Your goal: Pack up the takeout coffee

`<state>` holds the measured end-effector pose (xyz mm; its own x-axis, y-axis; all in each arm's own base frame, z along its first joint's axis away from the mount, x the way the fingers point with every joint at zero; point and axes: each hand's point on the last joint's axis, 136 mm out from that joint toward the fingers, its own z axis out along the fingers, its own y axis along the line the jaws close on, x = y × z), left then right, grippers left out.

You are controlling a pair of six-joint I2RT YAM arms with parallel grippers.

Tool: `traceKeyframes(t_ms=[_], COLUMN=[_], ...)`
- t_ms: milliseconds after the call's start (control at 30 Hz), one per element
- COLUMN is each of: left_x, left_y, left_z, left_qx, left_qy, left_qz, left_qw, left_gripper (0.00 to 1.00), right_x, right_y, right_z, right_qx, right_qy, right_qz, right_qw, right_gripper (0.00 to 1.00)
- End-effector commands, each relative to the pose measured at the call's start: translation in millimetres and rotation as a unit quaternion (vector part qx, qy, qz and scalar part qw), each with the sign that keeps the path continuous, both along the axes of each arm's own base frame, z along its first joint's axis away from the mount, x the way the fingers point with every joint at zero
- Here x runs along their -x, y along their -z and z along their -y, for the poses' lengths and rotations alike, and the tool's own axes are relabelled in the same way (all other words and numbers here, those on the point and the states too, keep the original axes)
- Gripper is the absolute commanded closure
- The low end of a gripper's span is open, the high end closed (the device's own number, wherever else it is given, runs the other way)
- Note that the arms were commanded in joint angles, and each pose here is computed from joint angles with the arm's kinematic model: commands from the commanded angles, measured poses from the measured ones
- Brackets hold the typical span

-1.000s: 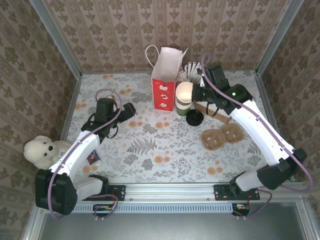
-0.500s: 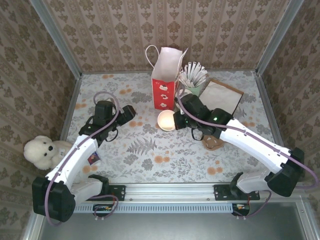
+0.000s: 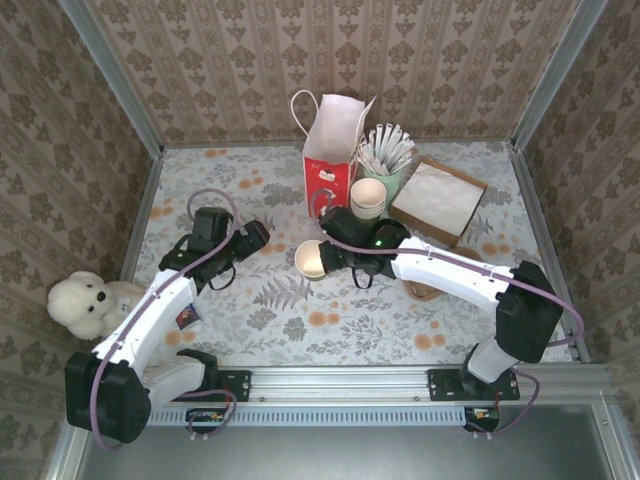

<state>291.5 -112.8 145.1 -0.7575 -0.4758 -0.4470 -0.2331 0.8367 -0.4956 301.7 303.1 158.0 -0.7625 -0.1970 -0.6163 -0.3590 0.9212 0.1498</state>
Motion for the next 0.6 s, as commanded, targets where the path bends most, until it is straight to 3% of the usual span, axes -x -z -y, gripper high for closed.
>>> traceKeyframes(t_ms=[0,567], left_x=[12,-3], left_y=[20,41], left_z=[-8,44], left_qx=[-0.029,-0.042], left_qy=[-0.012,0.053], left_qz=[-0.055,-0.106], left_qw=[0.998,0.992], left_gripper=[0.00,0.00], right_x=[-15,-7], right_y=[-6,31], right_z=[-2,41], right_qx=[0.003,0.056], right_qy=[0.027,0.075], right_qz=[0.021,-0.057], right_qw=[0.999,0.994], right_gripper=[1.00,1.00])
